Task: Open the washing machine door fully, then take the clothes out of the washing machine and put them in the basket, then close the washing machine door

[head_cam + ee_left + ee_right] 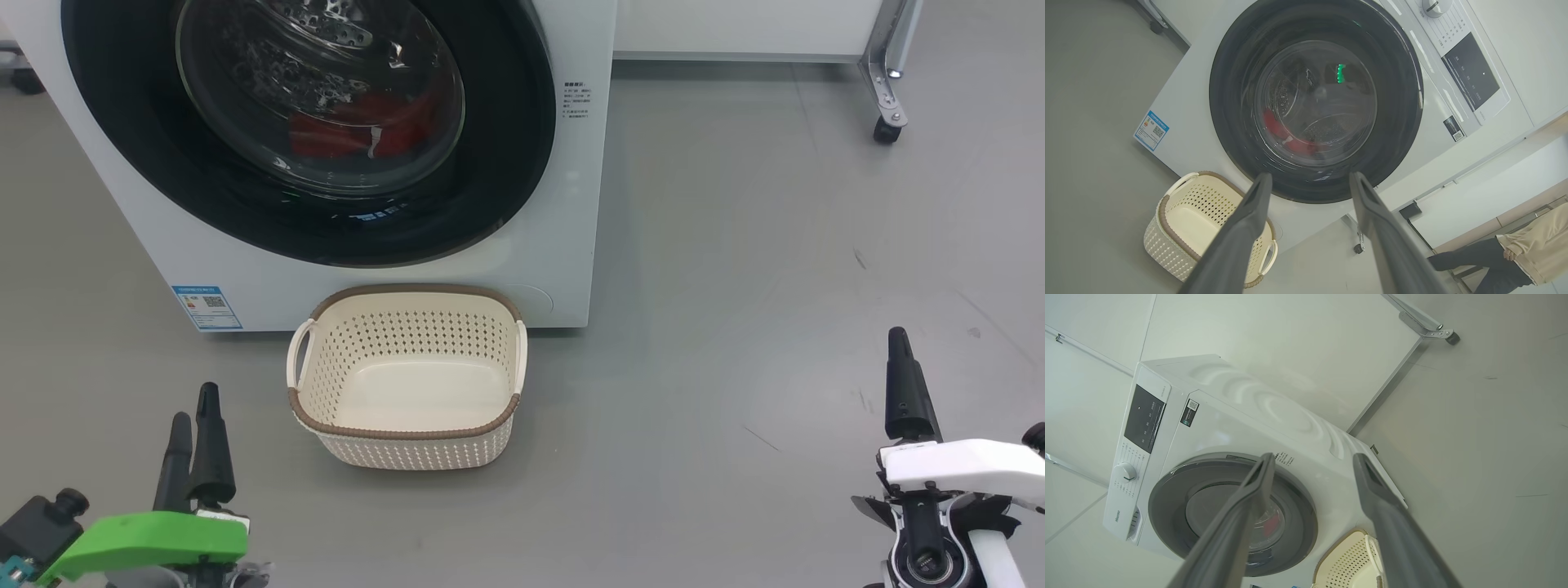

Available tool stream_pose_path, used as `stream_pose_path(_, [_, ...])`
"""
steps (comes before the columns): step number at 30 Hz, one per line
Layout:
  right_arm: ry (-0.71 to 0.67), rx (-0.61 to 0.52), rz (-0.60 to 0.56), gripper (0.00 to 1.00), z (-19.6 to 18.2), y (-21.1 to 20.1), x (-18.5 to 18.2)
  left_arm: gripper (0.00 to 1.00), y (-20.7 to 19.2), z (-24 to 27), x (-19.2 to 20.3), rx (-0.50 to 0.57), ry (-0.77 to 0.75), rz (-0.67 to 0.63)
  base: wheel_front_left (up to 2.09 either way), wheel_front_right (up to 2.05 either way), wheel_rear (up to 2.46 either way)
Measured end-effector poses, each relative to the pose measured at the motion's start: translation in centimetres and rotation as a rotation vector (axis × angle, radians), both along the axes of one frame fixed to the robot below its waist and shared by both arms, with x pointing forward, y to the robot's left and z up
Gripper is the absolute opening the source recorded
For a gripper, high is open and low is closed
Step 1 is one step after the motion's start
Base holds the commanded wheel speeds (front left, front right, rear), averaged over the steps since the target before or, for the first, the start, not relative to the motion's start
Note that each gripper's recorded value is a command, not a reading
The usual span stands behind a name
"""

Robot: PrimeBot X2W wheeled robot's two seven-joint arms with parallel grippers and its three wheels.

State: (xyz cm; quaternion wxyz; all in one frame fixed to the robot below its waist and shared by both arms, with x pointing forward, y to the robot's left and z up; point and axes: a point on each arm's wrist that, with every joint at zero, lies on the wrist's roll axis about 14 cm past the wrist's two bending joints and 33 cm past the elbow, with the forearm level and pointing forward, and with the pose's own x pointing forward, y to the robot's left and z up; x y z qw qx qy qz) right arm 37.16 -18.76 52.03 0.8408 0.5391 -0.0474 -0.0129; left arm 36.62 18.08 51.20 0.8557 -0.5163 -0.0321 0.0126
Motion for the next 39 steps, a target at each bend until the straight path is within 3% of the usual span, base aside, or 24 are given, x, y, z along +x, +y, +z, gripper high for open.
stream_pose_path(12, [-0.027,-0.247,-0.02,1.0,1.1,-0.4,0.3,1.0,-1.2,1.5,0.2,0.428,-0.047,-0.035,0.0,0.0,0.0])
stream_pose_path(25, [-0.023,-0.566,0.031,1.0,0.5,1.5,0.3,1.0,-2.9,1.8,0.1,0.697,-0.072,-0.042,0.0,0.0,0.0])
stream_pose_path(39, [0.006,-0.796,0.026,1.0,-0.8,2.3,0.0,1.0,-5.6,-0.3,-0.9,1.003,-0.073,-0.102,0.0,0.0,0.0])
